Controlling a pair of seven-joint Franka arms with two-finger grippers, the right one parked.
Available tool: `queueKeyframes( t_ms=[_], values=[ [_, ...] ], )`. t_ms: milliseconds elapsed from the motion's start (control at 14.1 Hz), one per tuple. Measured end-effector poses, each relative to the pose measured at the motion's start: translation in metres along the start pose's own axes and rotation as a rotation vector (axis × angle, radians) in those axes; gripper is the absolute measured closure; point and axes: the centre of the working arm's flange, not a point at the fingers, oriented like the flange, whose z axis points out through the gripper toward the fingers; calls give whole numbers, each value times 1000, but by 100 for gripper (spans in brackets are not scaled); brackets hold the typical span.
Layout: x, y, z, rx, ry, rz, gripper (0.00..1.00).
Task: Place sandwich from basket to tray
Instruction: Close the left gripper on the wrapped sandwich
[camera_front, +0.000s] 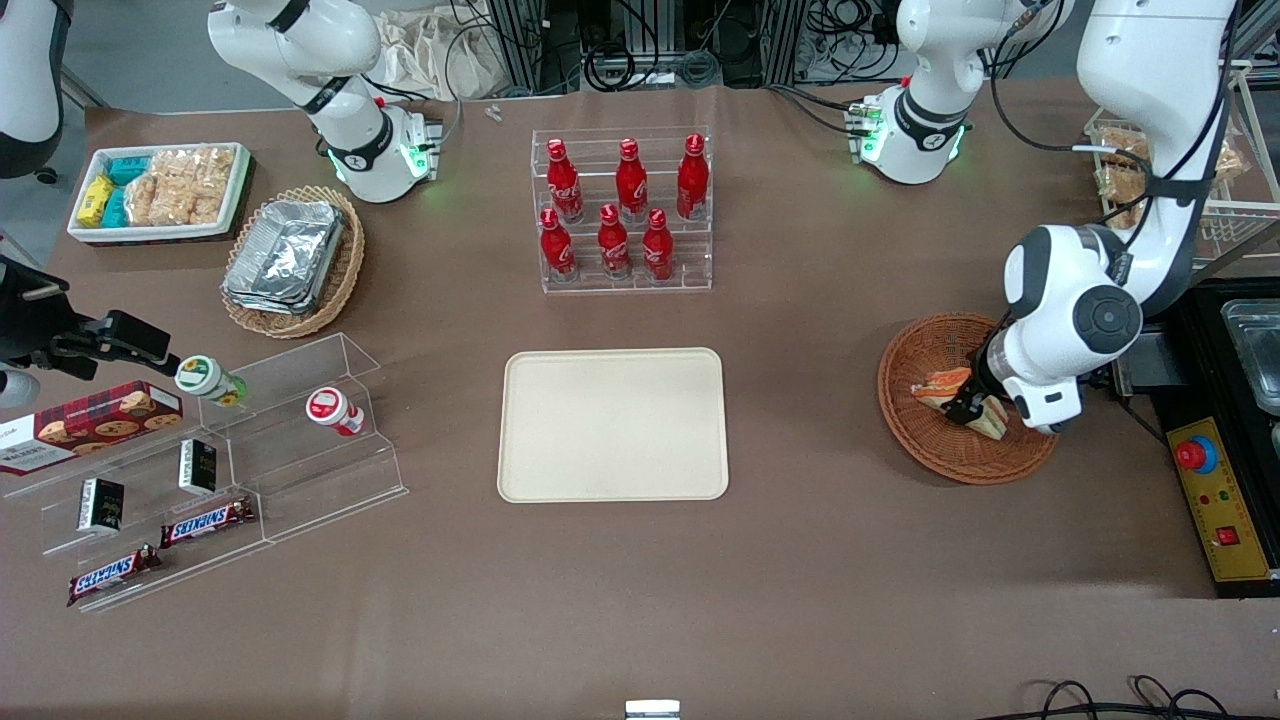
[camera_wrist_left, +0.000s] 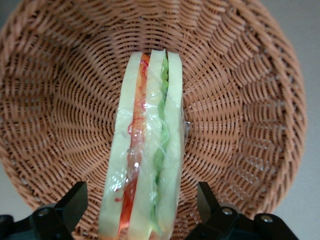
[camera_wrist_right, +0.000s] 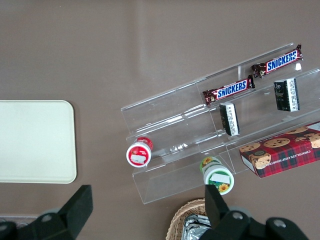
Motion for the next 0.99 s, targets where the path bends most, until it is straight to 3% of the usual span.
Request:
queueKeyframes(
  t_ms=[71,354,495,636,778,990],
  values=[
    [0,1,4,1,-2,1,5],
    [2,4,0,-11,6,2,48],
    [5,9,-9,-29,16,-4,64],
    [8,17,-26,-19,17,-13,68],
    [13,26,-57,29,5,-20,72],
    [23,37,-122,66,0,11,81]
  ],
)
